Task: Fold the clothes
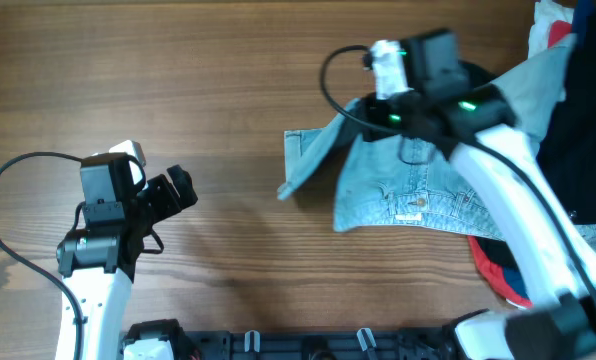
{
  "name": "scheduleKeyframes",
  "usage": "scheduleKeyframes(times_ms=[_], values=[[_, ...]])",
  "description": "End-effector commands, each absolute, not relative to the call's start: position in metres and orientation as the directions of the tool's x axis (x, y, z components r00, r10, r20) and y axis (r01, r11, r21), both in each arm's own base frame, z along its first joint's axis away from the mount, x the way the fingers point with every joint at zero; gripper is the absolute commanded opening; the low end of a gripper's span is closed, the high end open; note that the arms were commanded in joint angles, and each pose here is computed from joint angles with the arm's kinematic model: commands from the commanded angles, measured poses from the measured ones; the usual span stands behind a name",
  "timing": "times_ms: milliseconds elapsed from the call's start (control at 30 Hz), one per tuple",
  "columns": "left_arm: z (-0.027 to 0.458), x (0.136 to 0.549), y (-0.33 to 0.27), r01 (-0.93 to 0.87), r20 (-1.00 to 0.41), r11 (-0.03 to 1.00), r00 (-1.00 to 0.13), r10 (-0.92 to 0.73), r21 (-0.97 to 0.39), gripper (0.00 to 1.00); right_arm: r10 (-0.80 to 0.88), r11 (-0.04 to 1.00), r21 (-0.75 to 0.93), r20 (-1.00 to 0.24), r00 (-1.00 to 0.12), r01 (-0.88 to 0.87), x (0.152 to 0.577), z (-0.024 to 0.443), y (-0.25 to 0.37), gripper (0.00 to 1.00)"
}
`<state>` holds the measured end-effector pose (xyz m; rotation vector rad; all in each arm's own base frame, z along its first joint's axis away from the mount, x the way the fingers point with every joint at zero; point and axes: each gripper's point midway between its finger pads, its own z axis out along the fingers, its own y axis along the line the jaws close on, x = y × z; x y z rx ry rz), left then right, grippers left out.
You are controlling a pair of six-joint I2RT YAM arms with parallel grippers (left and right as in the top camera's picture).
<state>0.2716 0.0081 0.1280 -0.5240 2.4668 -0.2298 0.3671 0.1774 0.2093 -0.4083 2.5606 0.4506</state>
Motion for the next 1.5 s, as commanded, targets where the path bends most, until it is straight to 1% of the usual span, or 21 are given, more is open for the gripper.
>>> scheduleKeyframes(times_ms=[0,67,100,133,200,233,267,333,400,433,567,667,733,767,867,900,1133,1200,1233,1333,1467], values=[[0.136,0.276,0.005,-0.301,-0.535,0.906,-0.734,-0.419,-0.297,1.0,-0.159,0.914,0.263,-0.472,-0.867,-0.311,0.392,0.167,0.197,0.09],[0.136,0.276,0.005,-0.301,-0.534,0.906,-0.734,-0.419,-0.297,1.0,-0.122,0.917,0.279,-0.485,-0.866,-0.285,0.409,0.155,0.203,0.1],[0.136,0.276,0.004,-0.299,-0.533,0.906,-0.735,-0.419,-0.299,1.0,-0.108,0.914,0.285,-0.516,-0.85,-0.289,0.421,0.154,0.208,0.11],[0.136,0.276,0.003,-0.295,-0.531,0.906,-0.737,-0.418,-0.305,1.0,-0.087,0.91,0.296,-0.548,-0.832,-0.29,0.43,0.158,0.211,0.18],[0.136,0.276,-0.002,-0.277,-0.523,0.903,-0.743,-0.417,-0.327,1.0,-0.074,0.903,0.298,-0.601,-0.796,-0.309,0.441,0.171,0.215,0.45],[0.137,0.276,-0.006,-0.265,-0.517,0.901,-0.748,-0.417,-0.343,1.0,-0.064,0.906,0.292,-0.618,-0.783,-0.305,0.445,0.177,0.211,0.5],[0.138,0.276,-0.012,-0.245,-0.507,0.897,-0.755,-0.415,-0.368,1.0,-0.048,0.924,0.267,-0.63,-0.775,-0.274,0.447,0.183,0.199,0.58],[0.141,0.275,-0.03,-0.185,-0.478,0.876,-0.779,-0.407,-0.445,0.9,0.018,0.966,0.208,-0.639,-0.769,-0.15,0.447,0.197,0.161,0.6],[0.146,0.272,-0.046,-0.13,-0.449,0.848,-0.801,-0.395,-0.513,0.85,0.081,0.987,0.16,-0.638,-0.765,-0.029,0.44,0.21,0.122,0.62],[0.147,0.271,-0.053,-0.108,-0.439,0.837,-0.812,-0.386,-0.536,0.85,0.122,0.988,0.148,-0.632,-0.765,0.036,0.434,0.216,0.102,0.66],[0.137,0.267,-0.091,-0.04,-0.372,0.815,-0.876,-0.308,-0.579,0.86,0.258,0.965,0.109,-0.579,-0.773,0.24,0.391,0.235,0.02,0.79],[0.12,0.266,-0.138,-0.007,-0.296,0.792,-0.925,-0.236,-0.61,0.85,0.363,0.922,0.085,-0.524,-0.77,0.377,0.363,0.234,-0.034,0.9],[0.108,0.264,-0.17,0.011,-0.255,0.777,-0.947,-0.193,-0.629,0.85,0.409,0.9,0.073,-0.48,-0.776,0.429,0.35,0.227,-0.052,0.97],[0.099,0.263,-0.189,0.027,-0.235,0.77,-0.959,-0.161,-0.637,0.84,0.423,0.893,0.064,-0.461,-0.78,0.446,0.344,0.224,-0.057,0.99],[0.072,0.258,-0.231,0.035,-0.176,0.755,-0.978,-0.108,-0.655,0.84,0.436,0.885,0.052,-0.436,-0.787,0.462,0.336,0.221,-0.063,1.0],[0.055,0.254,-0.251,0.04,-0.151,0.75,-0.985,-0.08,-0.66,0.85,0.433,0.887,0.049,-0.433,-0.791,0.459,0.335,0.221,-0.063,0.99],[0.011,0.241,-0.306,-0.032,-0.047,0.715,-0.995,-0.091,-0.699,0.84,0.418,0.895,0.037,-0.422,-0.805,0.445,0.332,0.219,-0.062,1.0],[0.005,0.238,-0.318,-0.035,-0.051,0.712,-0.994,-0.098,-0.701,0.84,0.418,0.895,0.037,-0.422,-0.805,0.445,0.332,0.219,-0.062,0.99],[0.006,0.237,-0.321,-0.022,-0.062,0.709,-0.994,-0.093,-0.704,0.82,0.418,0.895,0.037,-0.421,-0.805,0.445,0.332,0.219,-0.062,1.0],[0.008,0.235,-0.333,0.026,-0.113,0.706,-0.991,-0.077,-0.708,0.63,0.418,0.895,0.036,-0.421,-0.805,0.445,0.332,0.219,-0.062,1.0],[0.008,0.23,-0.337,0.039,-0.116,0.706,-0.991,-0.062,-0.707,0.29,0.417,0.895,0.036,-0.42,-0.806,0.445,0.332,0.219,-0.062,0.99]])
